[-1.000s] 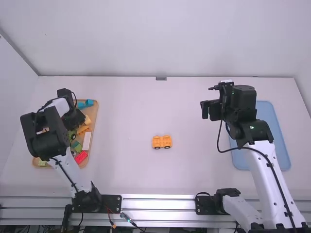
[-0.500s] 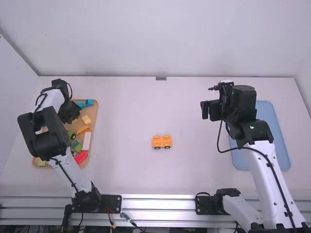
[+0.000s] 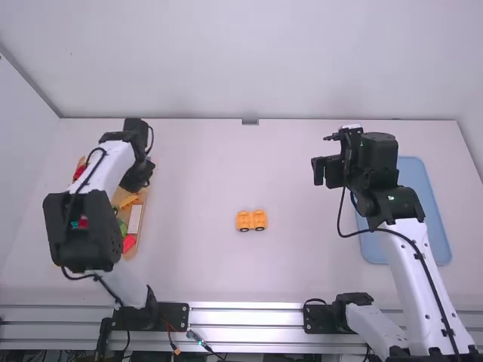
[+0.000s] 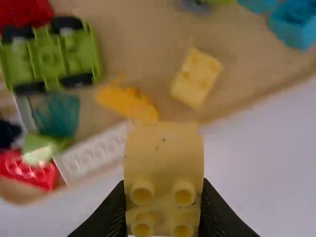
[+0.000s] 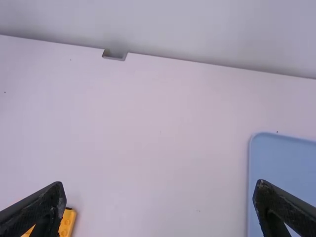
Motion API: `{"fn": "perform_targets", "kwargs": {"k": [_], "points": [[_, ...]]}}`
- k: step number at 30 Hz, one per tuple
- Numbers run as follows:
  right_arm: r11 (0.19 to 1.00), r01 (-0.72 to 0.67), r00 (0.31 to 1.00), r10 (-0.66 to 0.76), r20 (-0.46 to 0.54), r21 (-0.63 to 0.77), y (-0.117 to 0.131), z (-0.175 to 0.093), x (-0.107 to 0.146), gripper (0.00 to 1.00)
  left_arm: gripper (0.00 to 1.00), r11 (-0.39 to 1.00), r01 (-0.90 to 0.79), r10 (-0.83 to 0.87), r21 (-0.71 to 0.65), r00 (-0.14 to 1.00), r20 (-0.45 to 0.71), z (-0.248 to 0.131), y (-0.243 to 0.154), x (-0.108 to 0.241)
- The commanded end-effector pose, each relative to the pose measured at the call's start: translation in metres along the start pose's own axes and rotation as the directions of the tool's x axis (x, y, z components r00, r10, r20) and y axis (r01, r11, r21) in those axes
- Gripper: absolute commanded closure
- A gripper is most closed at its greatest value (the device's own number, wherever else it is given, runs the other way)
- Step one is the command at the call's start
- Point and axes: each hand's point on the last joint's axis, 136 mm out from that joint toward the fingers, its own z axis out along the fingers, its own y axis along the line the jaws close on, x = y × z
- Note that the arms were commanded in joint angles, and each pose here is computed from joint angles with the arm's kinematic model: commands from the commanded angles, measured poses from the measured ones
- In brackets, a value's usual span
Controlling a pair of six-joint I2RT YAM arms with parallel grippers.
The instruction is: Assemble lego blocks to make yellow taxi
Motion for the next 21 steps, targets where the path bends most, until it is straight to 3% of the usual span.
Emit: {"fn": "perform_targets", "kwargs": {"k": [1, 5, 7, 12, 21], "points": [[1.0, 0.008, 1.0, -0.008, 0.024, -0.001, 0.001, -0.005, -0.011, 0.01, 0.98, 0.984, 0.176, -0.176, 0.012, 0.984, 0.012, -0.015, 0.003, 0.028], [1.0, 0.007, 1.0, -0.007, 0.021, -0.001, 0.001, -0.005, -0.011, 0.01, 0.98, 0.955, 0.296, -0.292, 0.015, 0.948, -0.129, -0.024, -0.004, 0.098], [1.0, 0.007, 1.0, -0.007, 0.018, -0.002, 0.002, -0.005, -0.01, 0.01, 0.98, 0.965, 0.264, -0.256, 0.01, 0.946, -0.197, -0.025, -0.007, 0.134], [1.0, 0.006, 1.0, -0.006, 0.015, -0.006, 0.002, -0.005, -0.009, 0.01, 0.98, 0.976, 0.191, -0.163, 0.102, 0.959, -0.232, -0.018, -0.026, 0.173], [1.0, 0.002, 1.0, -0.002, -0.019, -0.008, 0.001, 0.008, -0.004, 0.01, 0.98, 0.94, 0.331, -0.299, 0.084, 0.917, -0.265, -0.006, -0.028, 0.227]]}}
